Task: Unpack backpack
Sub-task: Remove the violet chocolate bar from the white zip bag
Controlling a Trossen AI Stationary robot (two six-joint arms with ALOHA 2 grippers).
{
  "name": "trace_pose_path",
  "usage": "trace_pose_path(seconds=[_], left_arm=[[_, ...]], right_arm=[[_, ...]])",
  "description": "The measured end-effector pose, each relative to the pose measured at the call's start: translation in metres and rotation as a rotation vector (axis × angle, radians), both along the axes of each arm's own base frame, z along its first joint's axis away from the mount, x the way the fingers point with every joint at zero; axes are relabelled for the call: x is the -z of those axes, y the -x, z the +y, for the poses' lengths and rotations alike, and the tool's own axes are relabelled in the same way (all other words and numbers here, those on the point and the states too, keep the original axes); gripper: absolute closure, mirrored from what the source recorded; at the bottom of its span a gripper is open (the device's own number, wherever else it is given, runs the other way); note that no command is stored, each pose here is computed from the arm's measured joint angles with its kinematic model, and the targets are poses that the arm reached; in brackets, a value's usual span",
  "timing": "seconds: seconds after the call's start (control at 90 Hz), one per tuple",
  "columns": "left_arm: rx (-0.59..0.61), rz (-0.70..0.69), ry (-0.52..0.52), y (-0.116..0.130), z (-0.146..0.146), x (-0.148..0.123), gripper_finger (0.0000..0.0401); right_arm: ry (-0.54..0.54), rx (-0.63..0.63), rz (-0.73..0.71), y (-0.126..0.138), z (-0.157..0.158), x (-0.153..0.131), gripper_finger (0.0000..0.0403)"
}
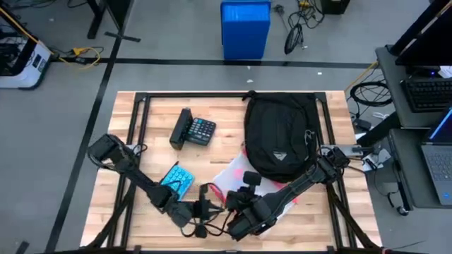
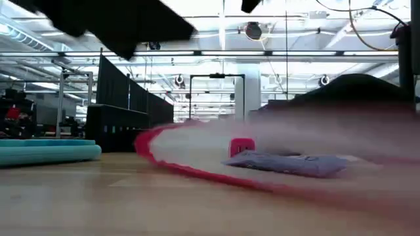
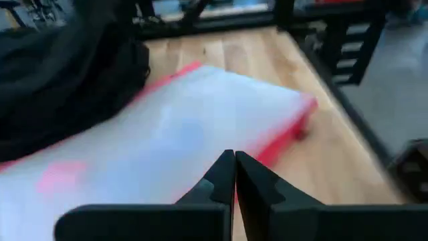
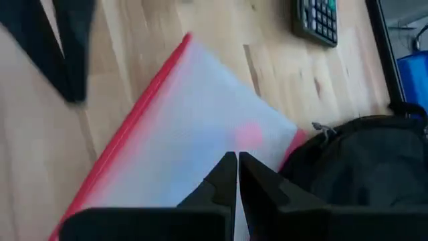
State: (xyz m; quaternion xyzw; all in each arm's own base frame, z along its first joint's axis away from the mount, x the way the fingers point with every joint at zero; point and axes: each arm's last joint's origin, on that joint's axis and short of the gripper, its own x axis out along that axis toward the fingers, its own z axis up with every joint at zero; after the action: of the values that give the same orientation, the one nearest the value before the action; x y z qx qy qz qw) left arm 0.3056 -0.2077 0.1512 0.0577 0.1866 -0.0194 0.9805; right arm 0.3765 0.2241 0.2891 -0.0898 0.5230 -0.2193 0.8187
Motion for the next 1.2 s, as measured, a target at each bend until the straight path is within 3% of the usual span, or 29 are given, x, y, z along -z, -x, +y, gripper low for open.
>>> trace_pose_path(seconds=[0.211,0.378,0.578,0.844,1.022,1.2], left_arm=[[0.064,0.036,-0.177,-0.025,-0.004,0.013,0.0401],[0.039,0.036,-0.242,-0.017,-0.011,0.008,0.0401],[-0.023,0.111,-0.373,0.002,-0.012,-0.004,0.0401],[-0.007,0.062,-0.333,0.01,-0.014,-0.029,0.0401],[0.005,0.067,-0.338,0.013,-0.017,-0.028,0.0401],[0.008,0.069,-0.337,0.013,-0.017,-0.028,0.0401]], right_arm=[[0.001,-0.005,-0.016,0.0,0.0,-0.005,0.0403],[-0.04,0.027,-0.056,0.006,0.01,-0.007,0.0403],[-0.166,-0.035,-0.142,0.02,0.057,0.003,0.0366],[-0.274,-0.068,-0.228,0.031,0.1,0.064,0.0254],[-0.286,0.051,-0.221,0.038,0.094,0.113,0.0194],[-0.272,0.11,-0.176,0.04,0.082,0.133,0.0177]])
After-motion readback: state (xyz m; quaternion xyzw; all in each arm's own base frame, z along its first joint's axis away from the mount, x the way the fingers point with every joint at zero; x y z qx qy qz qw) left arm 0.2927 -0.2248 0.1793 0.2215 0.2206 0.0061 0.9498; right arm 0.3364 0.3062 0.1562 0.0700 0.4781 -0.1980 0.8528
